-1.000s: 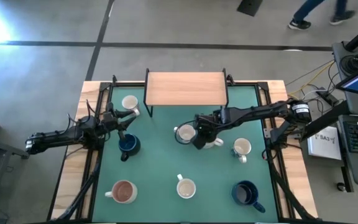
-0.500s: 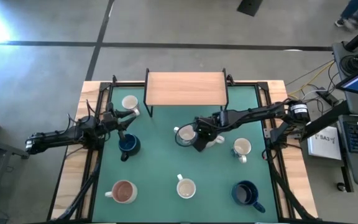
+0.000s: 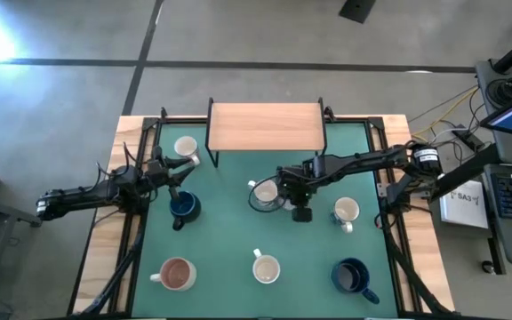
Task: Place coffee mugs
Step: Put the white mug on the shelf
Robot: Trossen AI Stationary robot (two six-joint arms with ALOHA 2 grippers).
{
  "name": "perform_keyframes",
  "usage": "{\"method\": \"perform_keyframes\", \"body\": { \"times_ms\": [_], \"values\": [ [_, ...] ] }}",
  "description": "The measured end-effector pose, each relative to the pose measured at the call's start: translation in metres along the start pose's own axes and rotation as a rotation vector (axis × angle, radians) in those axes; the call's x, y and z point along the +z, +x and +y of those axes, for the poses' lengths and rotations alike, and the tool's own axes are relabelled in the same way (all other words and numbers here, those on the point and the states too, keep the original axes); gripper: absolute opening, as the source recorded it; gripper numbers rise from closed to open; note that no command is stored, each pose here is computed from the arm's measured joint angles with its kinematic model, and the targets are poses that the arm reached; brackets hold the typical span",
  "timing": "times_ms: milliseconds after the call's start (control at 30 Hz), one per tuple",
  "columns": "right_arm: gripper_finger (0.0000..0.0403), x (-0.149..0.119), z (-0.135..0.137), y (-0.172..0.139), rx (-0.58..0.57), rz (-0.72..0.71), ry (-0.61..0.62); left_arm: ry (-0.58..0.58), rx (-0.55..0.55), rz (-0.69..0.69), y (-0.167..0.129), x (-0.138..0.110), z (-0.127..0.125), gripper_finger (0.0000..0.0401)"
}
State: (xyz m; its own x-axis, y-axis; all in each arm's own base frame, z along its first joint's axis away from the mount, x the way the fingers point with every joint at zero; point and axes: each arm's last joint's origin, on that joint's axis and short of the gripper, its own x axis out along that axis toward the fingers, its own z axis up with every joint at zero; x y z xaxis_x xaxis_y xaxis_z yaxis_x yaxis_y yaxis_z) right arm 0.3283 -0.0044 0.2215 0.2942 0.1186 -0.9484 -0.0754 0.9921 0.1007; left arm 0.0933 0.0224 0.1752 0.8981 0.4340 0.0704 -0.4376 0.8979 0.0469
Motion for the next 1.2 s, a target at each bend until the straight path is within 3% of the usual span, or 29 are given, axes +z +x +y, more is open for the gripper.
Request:
{"method": "perform_keyframes", "body": {
  "times_ms": [167, 300, 600, 733, 1000, 1200],
  "values": [
    [0.0013, -0.006, 0.001, -0.001, 0.016, 0.064, -0.343, 0.0, 0.001, -0.001, 0.0, 0.0, 0.0, 0.0116],
    [0.0023, -0.006, 0.0, 0.0, 0.005, 0.068, -0.393, 0.0, 0.0, -0.001, 0.0, 0.0, 0.0, 0.0116],
    [0.0087, -0.005, 0.0, -0.001, 0.002, 0.087, -0.216, 0.0, 0.0, -0.001, 0.0, 0.0, 0.0, 0.0116],
    [0.0108, 0.0, 0.002, -0.016, -0.005, 0.093, -0.053, 0.0, 0.0, -0.001, 0.0, 0.0, 0.0, 0.0116],
    [0.0111, 0.018, 0.002, -0.024, -0.008, -0.057, 0.328, 0.0, 0.0, -0.001, 0.0, 0.0, 0.0, 0.0116],
    [0.0105, 0.017, 0.002, -0.022, -0.005, -0.052, 0.476, 0.0, 0.001, -0.001, 0.0, 0.0, 0.0, 0.0116]
  ]
}}
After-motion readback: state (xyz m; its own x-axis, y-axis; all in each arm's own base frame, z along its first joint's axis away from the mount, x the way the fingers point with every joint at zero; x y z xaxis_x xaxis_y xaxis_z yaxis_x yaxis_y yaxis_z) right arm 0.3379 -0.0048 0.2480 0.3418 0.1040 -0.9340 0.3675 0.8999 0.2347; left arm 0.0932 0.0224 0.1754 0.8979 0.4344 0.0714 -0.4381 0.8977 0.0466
